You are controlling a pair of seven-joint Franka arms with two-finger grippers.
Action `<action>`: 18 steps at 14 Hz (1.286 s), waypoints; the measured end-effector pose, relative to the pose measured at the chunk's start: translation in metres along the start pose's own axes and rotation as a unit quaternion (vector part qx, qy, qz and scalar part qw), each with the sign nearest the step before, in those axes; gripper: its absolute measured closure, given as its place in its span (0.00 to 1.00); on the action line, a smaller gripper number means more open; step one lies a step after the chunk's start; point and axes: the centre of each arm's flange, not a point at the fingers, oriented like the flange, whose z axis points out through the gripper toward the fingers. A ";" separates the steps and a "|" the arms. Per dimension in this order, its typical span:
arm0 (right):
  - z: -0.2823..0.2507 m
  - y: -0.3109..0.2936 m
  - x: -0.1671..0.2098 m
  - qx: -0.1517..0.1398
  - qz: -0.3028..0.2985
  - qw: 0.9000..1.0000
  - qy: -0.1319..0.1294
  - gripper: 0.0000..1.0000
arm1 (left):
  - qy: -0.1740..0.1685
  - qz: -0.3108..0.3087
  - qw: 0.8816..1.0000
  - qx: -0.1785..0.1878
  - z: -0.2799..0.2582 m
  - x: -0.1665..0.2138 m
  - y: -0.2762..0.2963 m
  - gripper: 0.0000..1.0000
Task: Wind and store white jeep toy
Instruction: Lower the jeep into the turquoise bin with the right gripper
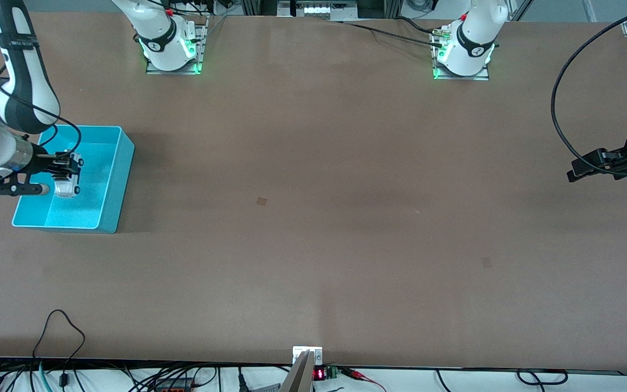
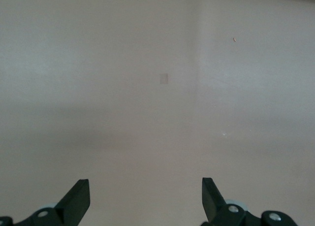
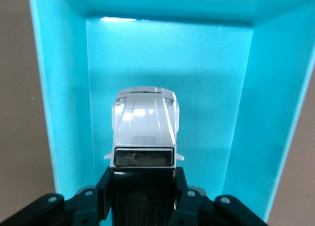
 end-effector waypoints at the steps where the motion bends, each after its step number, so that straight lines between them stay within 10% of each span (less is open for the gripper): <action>1: 0.013 0.001 -0.002 0.002 0.001 1.000 -0.002 0.49 | 0.000 0.001 1.000 0.000 0.000 0.000 0.001 0.00; 18: 0.092 0.005 -0.014 0.016 0.009 1.000 -0.005 0.49 | 0.000 0.008 1.000 -0.001 -0.001 -0.001 0.010 0.00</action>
